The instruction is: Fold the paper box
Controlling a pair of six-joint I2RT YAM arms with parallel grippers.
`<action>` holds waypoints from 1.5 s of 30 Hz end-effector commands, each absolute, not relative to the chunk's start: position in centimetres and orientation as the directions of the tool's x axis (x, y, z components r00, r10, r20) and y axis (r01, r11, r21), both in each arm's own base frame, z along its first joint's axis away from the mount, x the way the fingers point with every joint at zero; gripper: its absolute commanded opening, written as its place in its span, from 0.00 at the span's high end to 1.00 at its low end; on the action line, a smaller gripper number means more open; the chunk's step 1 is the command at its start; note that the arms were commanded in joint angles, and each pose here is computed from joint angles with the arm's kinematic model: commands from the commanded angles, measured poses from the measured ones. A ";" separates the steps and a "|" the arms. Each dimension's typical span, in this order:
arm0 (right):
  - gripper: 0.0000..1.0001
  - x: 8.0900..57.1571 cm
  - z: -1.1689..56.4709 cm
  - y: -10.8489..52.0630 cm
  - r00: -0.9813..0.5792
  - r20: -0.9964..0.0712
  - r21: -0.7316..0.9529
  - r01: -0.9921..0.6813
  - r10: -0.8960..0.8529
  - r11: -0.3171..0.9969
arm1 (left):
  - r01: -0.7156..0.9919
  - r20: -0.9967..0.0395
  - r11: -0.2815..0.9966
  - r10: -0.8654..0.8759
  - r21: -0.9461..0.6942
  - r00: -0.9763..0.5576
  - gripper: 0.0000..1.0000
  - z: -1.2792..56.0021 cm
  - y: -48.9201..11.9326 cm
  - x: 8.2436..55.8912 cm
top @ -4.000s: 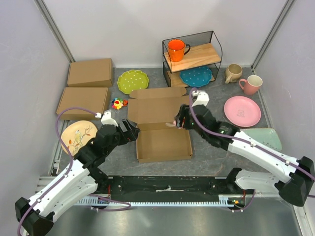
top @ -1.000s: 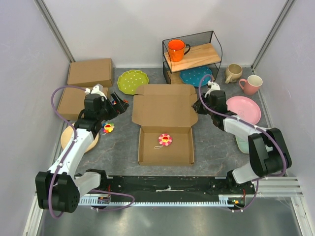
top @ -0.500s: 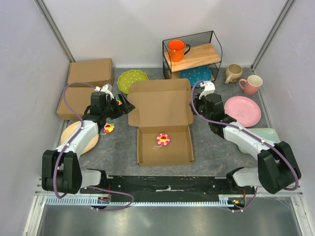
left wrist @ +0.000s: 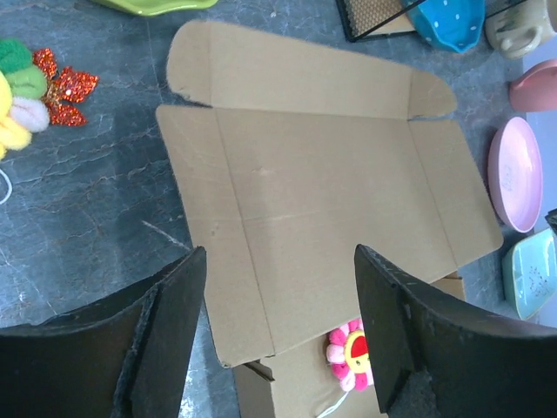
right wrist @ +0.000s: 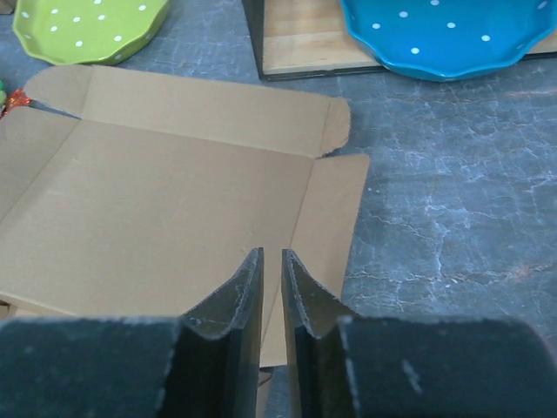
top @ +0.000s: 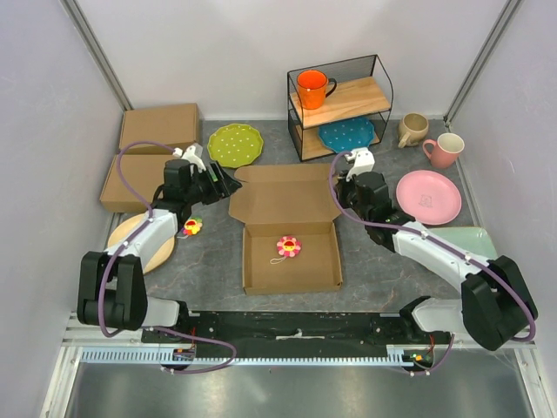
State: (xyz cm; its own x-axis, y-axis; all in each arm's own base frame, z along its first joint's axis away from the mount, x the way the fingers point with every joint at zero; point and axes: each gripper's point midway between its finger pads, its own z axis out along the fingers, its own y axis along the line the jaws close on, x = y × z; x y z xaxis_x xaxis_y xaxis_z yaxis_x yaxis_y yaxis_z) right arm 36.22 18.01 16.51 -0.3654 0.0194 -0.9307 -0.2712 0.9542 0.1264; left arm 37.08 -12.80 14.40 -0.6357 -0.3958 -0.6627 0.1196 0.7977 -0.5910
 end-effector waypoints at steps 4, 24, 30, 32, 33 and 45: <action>0.33 36.9 16.5 15.4 -0.364 -0.931 0.078 -0.134 0.024 0.988 | 0.130 -0.695 0.814 -0.386 -0.566 -0.607 0.18 14.3 -12.5 38.3; 0.20 44.9 10.5 18.1 -0.613 -0.737 0.460 -0.146 0.285 0.876 | 0.082 -0.701 0.826 -0.416 -0.558 -0.579 0.16 14.7 -11.5 37.1; 0.41 46.1 10.0 18.9 -0.619 -0.724 0.502 -0.168 0.306 0.848 | 0.076 -0.687 0.818 -0.423 -0.570 -0.591 0.16 14.5 -11.7 37.2; 0.52 46.1 9.4 18.9 -0.624 -0.718 0.507 -0.166 0.308 0.846 | 0.075 -0.683 0.817 -0.424 -0.572 -0.594 0.16 14.6 -11.8 37.2; 0.54 46.1 9.3 19.0 -0.625 -0.717 0.509 -0.168 0.308 0.844 | 0.075 -0.684 0.817 -0.424 -0.572 -0.594 0.16 14.6 -11.8 37.2; 0.78 45.5 10.9 18.5 -0.575 -0.760 0.489 -0.195 0.304 0.850 | 0.067 -0.678 0.816 -0.428 -0.573 -0.598 0.16 14.3 -11.7 37.1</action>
